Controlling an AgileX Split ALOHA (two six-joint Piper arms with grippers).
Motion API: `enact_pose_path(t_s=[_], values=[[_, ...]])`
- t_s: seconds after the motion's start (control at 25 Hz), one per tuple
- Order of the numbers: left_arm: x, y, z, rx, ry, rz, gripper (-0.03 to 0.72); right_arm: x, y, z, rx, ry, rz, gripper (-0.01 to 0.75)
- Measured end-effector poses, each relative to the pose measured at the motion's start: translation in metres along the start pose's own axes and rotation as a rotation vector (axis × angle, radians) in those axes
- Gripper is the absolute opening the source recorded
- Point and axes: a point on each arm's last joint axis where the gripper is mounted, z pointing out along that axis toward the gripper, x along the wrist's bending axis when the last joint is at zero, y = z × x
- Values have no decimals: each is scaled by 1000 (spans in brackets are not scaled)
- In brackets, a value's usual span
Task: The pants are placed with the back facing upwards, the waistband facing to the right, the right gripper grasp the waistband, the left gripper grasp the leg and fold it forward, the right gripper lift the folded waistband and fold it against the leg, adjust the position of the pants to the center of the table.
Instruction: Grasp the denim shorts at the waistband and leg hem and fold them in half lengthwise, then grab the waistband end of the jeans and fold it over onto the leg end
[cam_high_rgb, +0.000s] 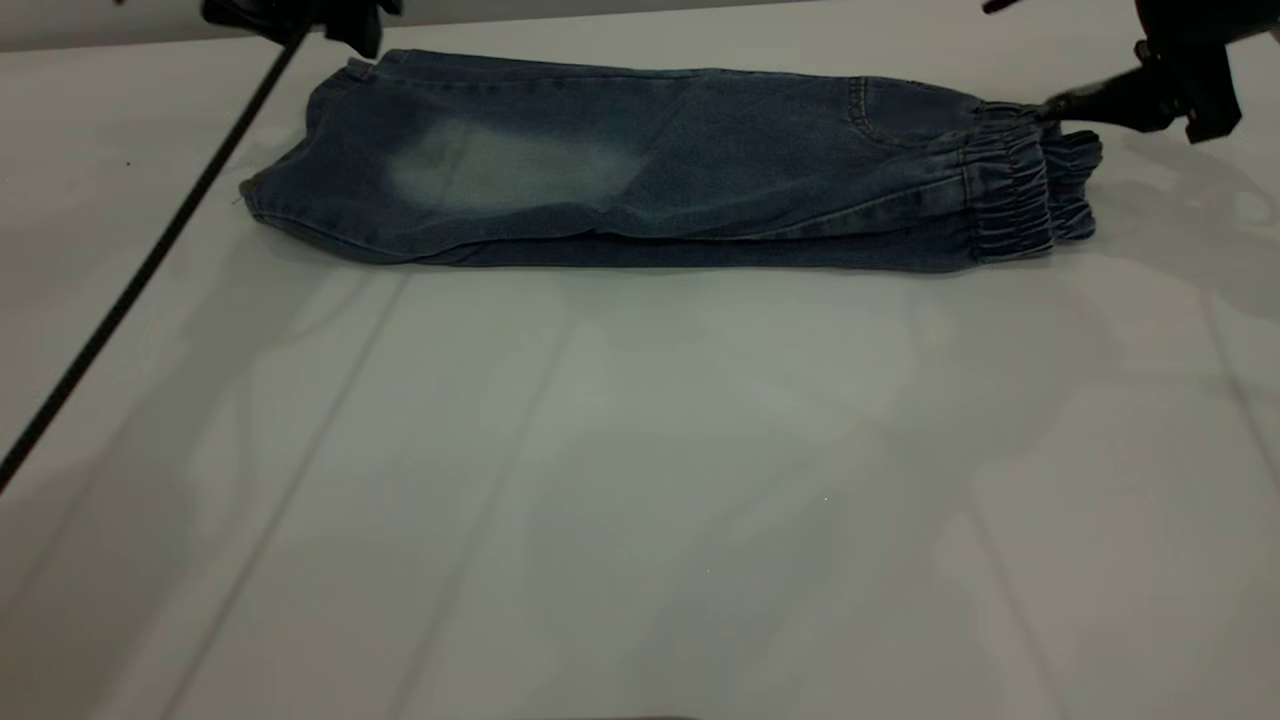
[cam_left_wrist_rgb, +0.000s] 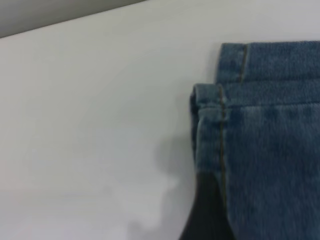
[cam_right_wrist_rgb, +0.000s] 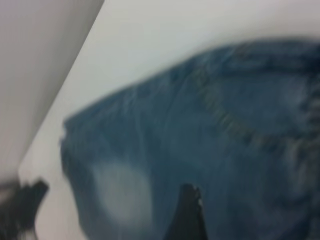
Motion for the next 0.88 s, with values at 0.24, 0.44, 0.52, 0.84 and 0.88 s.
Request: enact_pose_path(t_s=[0.24,0.44,0.52,0.84,0.88], values=[[-24,12,-29,66,-3,173,503,7,-17,-5,188,30,-104,535],[-49,8,-32,109,-33,251,503,-3,-28,-8,313,-76,-129,540],[-51,9,-33,108,-36,254,503,-9,-28,-9,328,-140,-131,553],[-55,8,-33,111,-56,222,503,-26,-28,7,280,-186,-26,624],[-56,8,-33,111,-57,220,503,-28,-29,10,284,-185,-15,624]])
